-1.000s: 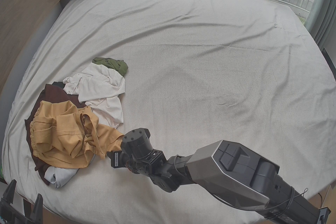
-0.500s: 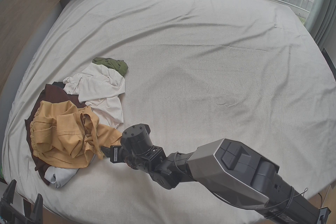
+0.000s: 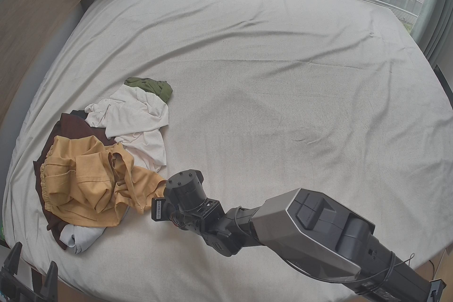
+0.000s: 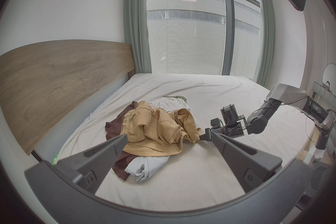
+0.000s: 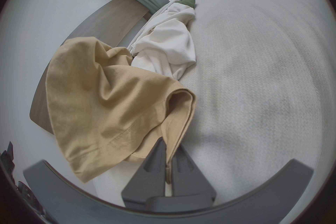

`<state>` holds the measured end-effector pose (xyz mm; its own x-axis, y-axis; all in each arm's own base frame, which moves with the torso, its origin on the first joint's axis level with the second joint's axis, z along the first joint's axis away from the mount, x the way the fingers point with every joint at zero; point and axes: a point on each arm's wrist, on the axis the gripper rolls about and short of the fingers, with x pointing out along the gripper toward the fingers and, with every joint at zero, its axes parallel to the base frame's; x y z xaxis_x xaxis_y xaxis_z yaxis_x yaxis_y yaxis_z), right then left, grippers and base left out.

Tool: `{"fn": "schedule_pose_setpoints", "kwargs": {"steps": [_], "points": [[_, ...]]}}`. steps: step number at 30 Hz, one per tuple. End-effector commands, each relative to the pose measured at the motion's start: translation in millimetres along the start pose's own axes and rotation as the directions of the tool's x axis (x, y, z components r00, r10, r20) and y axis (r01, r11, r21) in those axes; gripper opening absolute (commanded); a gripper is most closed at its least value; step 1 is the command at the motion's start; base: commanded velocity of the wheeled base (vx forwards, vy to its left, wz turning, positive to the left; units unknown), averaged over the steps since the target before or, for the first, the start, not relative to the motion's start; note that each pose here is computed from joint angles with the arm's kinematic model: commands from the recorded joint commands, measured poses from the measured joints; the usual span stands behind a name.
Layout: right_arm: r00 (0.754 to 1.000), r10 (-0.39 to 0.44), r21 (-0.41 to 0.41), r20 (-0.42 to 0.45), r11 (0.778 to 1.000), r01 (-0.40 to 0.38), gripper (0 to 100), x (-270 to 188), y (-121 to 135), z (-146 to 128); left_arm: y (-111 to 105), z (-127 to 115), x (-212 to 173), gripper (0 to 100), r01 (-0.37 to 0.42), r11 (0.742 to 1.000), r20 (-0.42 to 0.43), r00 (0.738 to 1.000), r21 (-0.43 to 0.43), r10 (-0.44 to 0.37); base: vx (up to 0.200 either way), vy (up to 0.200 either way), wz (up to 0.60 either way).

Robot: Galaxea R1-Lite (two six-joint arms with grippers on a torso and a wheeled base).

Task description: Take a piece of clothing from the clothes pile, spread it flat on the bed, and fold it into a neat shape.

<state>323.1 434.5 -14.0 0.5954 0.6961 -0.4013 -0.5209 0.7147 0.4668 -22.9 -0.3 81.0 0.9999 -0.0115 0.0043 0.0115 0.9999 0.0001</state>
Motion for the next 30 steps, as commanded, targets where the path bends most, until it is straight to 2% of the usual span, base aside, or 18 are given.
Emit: {"fn": "schedule_pose_setpoints", "kwargs": {"steps": [1,6,16,30], "points": [[1.000,-0.016,0.000,-0.021,1.000,0.016,0,-6,-2,-2,0,-5,0,100,-0.001,1.000,-0.001,1.000,0.000,0.001,0.000,0.000,0.00],[0.997,-0.063,-0.008,-0.038,0.998,0.063,0,-19,-4,-2,0,-5,0,100,-0.001,1.000,-0.001,1.000,0.000,0.001,0.000,0.000,0.00],[0.993,-0.102,0.000,-0.060,0.995,0.102,0,-43,-10,9,0,-5,0,100,-0.001,1.000,-0.001,1.000,0.000,0.001,0.000,0.000,0.00],[0.975,-0.200,0.018,-0.100,0.979,0.203,0,-102,-41,34,0,-5,0,100,0.002,1.000,-0.001,1.000,0.002,-0.002,0.000,0.000,0.00]]}}
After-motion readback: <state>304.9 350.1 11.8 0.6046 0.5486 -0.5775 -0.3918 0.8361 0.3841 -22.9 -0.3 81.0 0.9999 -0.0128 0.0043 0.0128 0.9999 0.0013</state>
